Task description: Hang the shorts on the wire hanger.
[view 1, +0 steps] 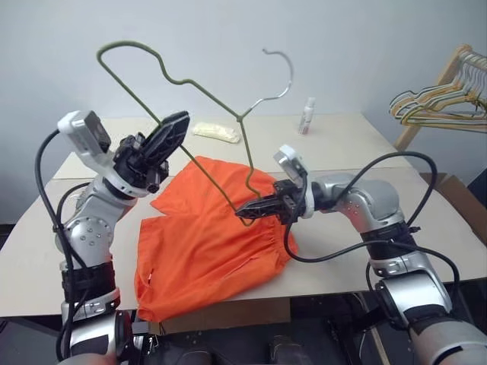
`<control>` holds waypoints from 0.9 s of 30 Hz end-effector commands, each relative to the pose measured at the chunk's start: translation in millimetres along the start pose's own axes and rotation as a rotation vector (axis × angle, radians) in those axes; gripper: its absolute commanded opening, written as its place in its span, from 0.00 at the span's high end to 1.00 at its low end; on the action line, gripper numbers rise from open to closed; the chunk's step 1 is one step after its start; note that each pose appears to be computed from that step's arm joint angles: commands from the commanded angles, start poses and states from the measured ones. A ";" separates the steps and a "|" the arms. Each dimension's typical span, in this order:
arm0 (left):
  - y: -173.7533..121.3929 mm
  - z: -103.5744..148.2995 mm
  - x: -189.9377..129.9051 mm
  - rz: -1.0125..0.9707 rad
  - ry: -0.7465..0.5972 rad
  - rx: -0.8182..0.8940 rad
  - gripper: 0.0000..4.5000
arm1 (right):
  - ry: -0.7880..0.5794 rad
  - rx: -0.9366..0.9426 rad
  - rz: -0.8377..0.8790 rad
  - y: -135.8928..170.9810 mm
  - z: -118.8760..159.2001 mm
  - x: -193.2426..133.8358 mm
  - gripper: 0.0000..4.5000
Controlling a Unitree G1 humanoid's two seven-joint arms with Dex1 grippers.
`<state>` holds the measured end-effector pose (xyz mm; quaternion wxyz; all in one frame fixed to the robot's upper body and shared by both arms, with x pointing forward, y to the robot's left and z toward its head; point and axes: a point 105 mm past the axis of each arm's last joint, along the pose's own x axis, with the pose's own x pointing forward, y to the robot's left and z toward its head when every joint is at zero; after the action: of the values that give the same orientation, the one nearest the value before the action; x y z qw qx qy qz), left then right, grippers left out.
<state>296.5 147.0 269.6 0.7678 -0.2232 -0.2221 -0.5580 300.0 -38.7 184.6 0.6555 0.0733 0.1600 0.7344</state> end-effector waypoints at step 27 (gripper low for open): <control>-32.5 -130.8 -60.3 -0.404 0.953 0.569 0.01 | 0.111 1.000 -0.385 118.3 -137.9 -174.9 1.00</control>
<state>264.7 110.3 121.3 0.7047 0.3010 -0.0082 -0.6424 168.5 -240.6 107.8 0.6582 0.3101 0.5387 0.4247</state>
